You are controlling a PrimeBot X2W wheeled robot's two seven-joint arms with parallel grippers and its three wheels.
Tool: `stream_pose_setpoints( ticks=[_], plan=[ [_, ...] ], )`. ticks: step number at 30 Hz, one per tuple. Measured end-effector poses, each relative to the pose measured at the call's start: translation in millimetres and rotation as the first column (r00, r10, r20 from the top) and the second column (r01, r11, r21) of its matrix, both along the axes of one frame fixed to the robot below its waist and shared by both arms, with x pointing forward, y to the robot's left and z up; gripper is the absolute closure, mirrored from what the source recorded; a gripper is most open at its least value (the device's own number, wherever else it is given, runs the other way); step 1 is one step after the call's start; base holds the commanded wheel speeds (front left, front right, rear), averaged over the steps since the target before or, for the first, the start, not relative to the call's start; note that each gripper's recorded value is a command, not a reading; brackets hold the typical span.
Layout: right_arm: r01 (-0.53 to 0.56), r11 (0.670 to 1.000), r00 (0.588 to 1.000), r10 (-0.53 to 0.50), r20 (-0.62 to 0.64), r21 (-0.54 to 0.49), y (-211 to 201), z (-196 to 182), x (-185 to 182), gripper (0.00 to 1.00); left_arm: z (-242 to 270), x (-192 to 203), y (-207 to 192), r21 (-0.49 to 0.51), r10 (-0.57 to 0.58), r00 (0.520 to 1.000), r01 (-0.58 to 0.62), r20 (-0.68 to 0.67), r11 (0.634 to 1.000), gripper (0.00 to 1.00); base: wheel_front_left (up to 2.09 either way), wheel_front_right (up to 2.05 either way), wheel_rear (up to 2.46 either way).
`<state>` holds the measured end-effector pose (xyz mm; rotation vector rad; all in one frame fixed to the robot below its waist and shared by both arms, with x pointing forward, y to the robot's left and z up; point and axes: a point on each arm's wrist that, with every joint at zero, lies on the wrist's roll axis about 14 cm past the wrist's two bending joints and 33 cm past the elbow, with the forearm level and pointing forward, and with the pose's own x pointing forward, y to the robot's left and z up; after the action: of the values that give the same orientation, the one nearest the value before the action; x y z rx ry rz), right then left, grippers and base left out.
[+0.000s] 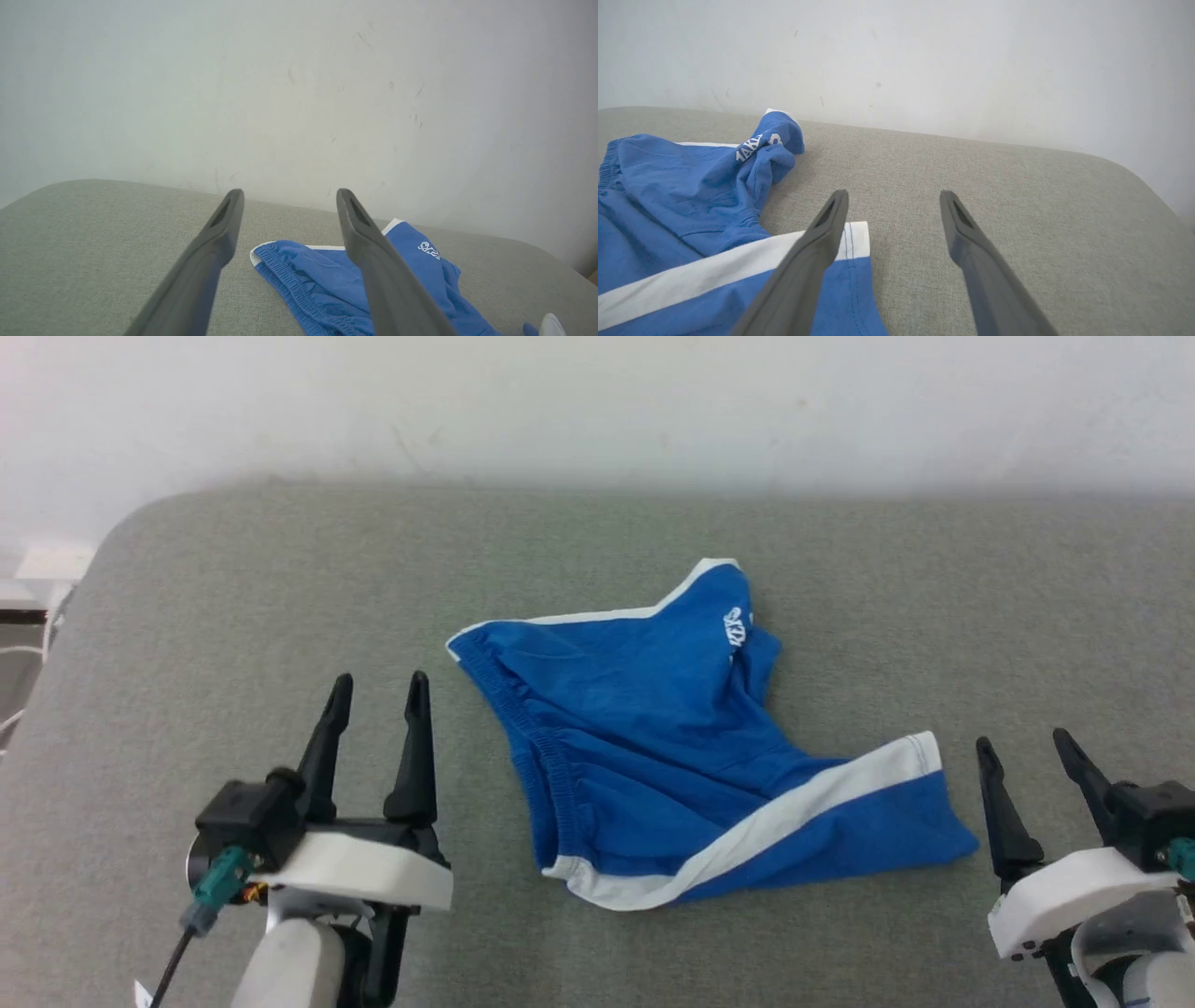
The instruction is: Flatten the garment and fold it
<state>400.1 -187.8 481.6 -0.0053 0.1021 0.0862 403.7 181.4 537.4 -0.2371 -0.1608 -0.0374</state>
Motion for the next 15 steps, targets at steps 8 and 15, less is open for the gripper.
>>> stream_pose_setpoints(
  ticks=[8, 15],
  plan=[
    [-0.217, 0.976, 0.940, 0.199, -0.278, -0.035, 29.5, -27.0, 16.5, 0.00, -9.2, -33.0, 15.7, 0.018, 0.071, 0.997, -0.070, -0.019, 0.997, 0.00, 0.00, 0.00, 0.00],
    [-0.336, 0.940, 0.793, 0.250, -0.556, -0.056, 29.8, -57.9, 22.8, 0.00, -17.6, -40.0, 25.5, 0.017, 0.103, 0.994, -0.103, -0.045, 0.995, 0.00, 0.00, 0.00, 0.00]
  ],
)
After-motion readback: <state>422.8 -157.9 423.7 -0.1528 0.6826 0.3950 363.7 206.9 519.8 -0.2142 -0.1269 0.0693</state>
